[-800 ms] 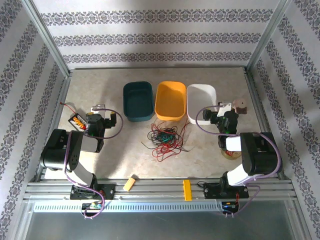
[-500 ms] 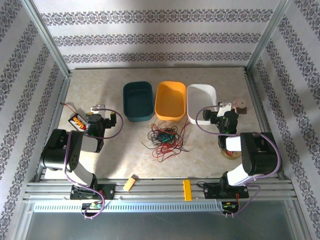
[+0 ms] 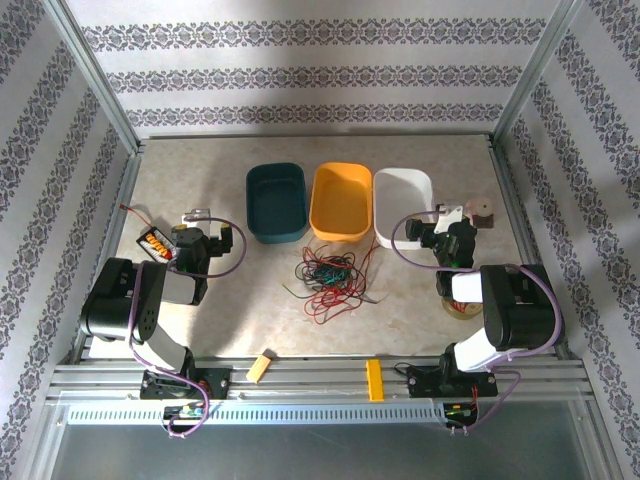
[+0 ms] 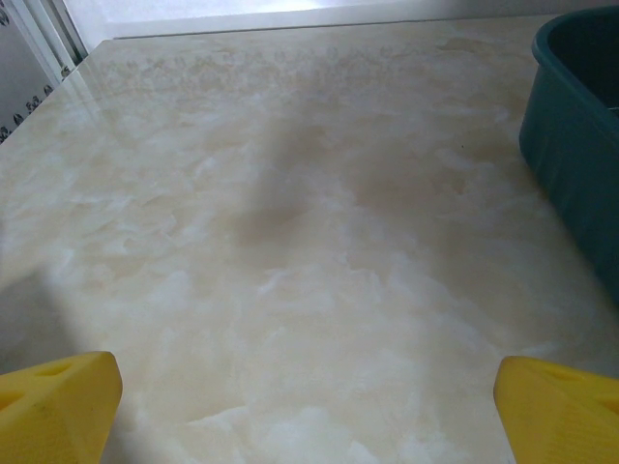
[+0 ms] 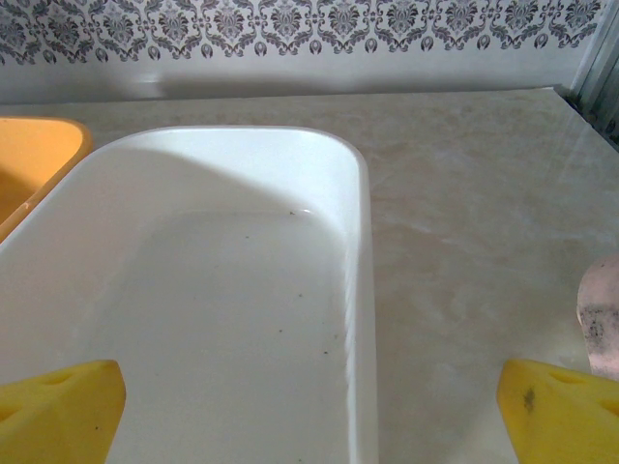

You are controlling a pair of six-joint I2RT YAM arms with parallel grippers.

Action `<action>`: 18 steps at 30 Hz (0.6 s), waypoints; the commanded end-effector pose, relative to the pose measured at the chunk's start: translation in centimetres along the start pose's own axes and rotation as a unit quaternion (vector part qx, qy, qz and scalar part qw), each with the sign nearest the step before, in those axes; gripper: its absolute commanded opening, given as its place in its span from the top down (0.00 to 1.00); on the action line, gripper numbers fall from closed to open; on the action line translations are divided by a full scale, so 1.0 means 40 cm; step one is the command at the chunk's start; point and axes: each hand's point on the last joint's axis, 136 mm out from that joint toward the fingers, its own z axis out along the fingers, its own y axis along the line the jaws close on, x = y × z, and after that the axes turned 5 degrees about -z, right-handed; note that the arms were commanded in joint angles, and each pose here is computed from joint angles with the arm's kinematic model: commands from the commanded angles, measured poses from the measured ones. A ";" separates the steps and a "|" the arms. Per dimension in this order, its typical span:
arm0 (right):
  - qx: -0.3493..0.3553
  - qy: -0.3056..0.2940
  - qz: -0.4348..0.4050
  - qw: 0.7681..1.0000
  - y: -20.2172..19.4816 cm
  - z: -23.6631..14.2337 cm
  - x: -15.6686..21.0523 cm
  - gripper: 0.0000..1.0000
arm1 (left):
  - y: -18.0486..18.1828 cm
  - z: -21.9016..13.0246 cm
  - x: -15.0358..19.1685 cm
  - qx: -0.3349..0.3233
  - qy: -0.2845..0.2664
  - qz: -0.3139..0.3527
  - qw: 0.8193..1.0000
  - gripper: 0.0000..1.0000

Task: Untangle the cables

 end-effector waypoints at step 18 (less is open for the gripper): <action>-0.005 -0.010 0.001 1.000 0.004 0.004 -0.015 0.01 | 0.014 0.000 -0.042 -0.010 -0.033 -0.011 0.999 0.01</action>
